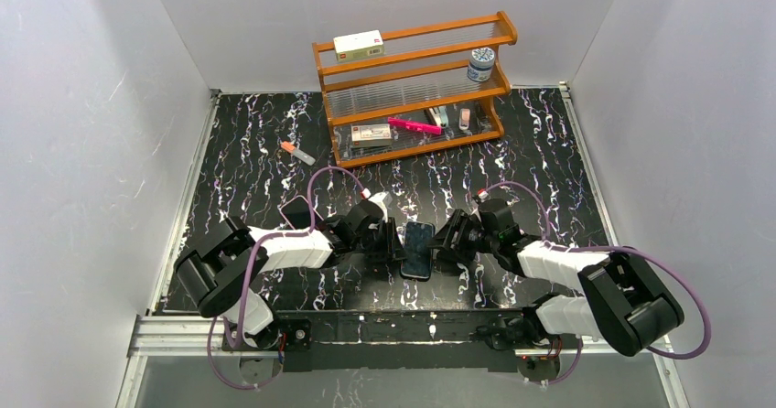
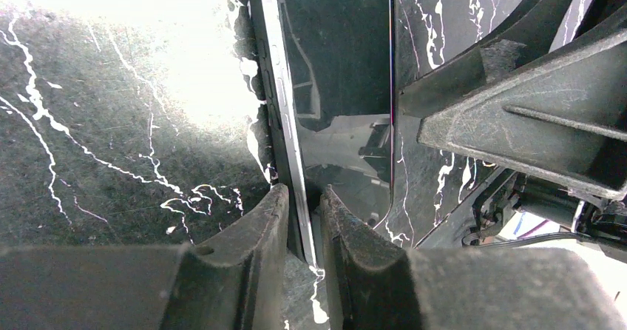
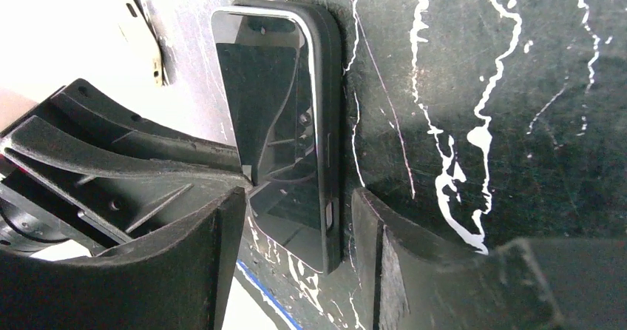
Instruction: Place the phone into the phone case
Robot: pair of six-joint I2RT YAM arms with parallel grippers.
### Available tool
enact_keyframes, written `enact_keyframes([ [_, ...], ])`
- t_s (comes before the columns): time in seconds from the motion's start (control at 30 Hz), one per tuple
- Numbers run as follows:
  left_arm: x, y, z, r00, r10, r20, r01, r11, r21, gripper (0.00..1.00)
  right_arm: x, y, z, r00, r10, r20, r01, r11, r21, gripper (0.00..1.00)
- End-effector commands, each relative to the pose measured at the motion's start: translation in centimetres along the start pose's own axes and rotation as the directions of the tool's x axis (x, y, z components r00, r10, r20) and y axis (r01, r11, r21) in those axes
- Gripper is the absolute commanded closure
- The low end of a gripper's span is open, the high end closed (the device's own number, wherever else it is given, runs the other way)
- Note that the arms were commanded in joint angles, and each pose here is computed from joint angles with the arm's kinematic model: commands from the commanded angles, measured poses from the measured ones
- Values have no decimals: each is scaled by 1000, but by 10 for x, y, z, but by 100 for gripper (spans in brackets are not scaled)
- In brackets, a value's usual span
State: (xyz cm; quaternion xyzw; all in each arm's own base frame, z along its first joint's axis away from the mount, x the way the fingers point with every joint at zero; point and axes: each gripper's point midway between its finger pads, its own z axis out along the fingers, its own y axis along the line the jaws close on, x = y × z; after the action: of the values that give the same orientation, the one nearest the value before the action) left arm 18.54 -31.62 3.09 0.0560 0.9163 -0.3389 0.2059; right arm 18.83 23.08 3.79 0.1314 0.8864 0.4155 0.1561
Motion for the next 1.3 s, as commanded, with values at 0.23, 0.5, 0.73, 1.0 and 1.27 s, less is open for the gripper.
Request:
enact_keyframes([
  [0.23,13,8,8,999,5,-40,-5,1000,1,86,1,28,11,999,13,-30,-16,995,-102,35],
  [0.5,19,11,4,999,-6,-44,6,1000,9,87,3,77,-3,999,12,-49,-29,929,-368,34],
  [0.73,21,11,1,999,-13,-38,14,1000,17,87,2,85,-9,999,4,-35,-18,907,-421,35],
  [1.0,18,0,-1,999,-33,-26,35,997,71,85,7,61,4,999,3,-54,-21,943,-333,52],
  [1.27,16,-4,-2,999,-29,-23,31,996,86,84,14,42,18,995,5,-102,-33,962,-273,75],
])
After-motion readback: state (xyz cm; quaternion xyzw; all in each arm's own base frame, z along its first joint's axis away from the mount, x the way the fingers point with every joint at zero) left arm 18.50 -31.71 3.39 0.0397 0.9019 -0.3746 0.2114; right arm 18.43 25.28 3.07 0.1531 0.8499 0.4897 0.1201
